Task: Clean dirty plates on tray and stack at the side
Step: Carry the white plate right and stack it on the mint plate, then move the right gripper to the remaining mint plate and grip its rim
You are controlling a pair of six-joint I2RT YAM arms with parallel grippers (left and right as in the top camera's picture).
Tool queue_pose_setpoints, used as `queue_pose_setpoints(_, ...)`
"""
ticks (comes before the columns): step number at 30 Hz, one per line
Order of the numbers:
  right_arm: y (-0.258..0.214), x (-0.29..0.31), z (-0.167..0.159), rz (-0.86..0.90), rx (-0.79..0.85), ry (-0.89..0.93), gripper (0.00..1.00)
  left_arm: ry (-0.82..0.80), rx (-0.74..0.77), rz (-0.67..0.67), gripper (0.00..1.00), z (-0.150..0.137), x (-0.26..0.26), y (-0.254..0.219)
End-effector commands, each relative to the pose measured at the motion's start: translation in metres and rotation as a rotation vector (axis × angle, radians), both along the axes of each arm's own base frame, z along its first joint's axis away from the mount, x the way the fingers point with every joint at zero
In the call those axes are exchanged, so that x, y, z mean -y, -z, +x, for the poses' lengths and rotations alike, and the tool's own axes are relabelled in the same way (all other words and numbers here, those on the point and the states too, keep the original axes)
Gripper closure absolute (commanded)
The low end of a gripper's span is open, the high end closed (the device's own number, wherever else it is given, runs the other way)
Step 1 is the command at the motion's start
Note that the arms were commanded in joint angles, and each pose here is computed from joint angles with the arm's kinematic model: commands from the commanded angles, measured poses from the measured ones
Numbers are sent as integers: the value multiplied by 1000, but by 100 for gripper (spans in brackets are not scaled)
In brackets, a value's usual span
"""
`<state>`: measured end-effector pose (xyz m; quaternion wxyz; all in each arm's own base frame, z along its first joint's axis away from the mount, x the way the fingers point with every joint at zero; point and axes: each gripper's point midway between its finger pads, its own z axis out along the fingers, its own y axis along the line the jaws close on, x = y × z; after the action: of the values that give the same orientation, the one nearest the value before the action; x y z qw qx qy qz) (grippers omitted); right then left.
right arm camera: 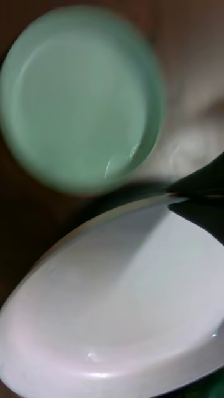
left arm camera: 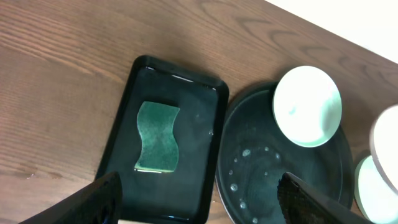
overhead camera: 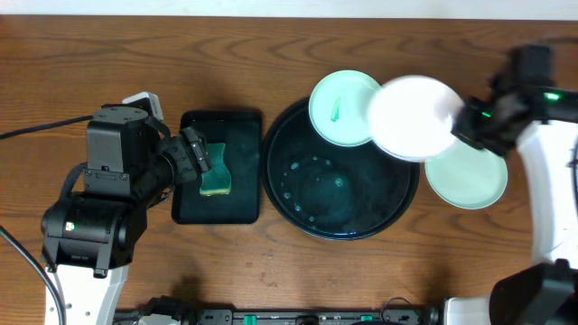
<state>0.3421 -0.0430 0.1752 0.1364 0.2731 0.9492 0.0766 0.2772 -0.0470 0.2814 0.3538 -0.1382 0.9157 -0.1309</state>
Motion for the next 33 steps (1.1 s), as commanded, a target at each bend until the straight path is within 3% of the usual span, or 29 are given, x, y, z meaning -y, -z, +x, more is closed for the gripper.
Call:
queue_pose_setpoints(1, 22, 32, -24, 31, -78, 45, 99, 5, 20, 0, 19, 2, 0, -8)
queue_pose_setpoints(8, 86, 86, -79, 67, -198, 269, 99, 5, 20, 0, 20, 2, 0, -8)
queue_pose_setpoints(14, 109, 95, -84, 131, -150, 335, 99, 5, 20, 0, 20, 2, 0, -8)
queue_pose_setpoints(16, 109, 99, -79, 122, -126, 343, 92, 5, 20, 0, 19, 2, 0, -8)
queue_pose_setpoints(17, 106, 100, -75, 123, -110, 348, 83, 5, 20, 0, 20, 2, 0, -8)
queue_pose_setpoints(21, 85, 94, -56, 167, -18, 318, 69, 5, 20, 0, 20, 2, 0, -8)
queue_pose_setpoints(27, 24, 66, -26, 145, 173, 170, 66, 5, 20, 0, 20, 2, 0, -8)
queue_pose_setpoints(33, -43, -5, 12, 58, 453, -186, 64, 5, 20, 0, 19, 2, 0, -8)
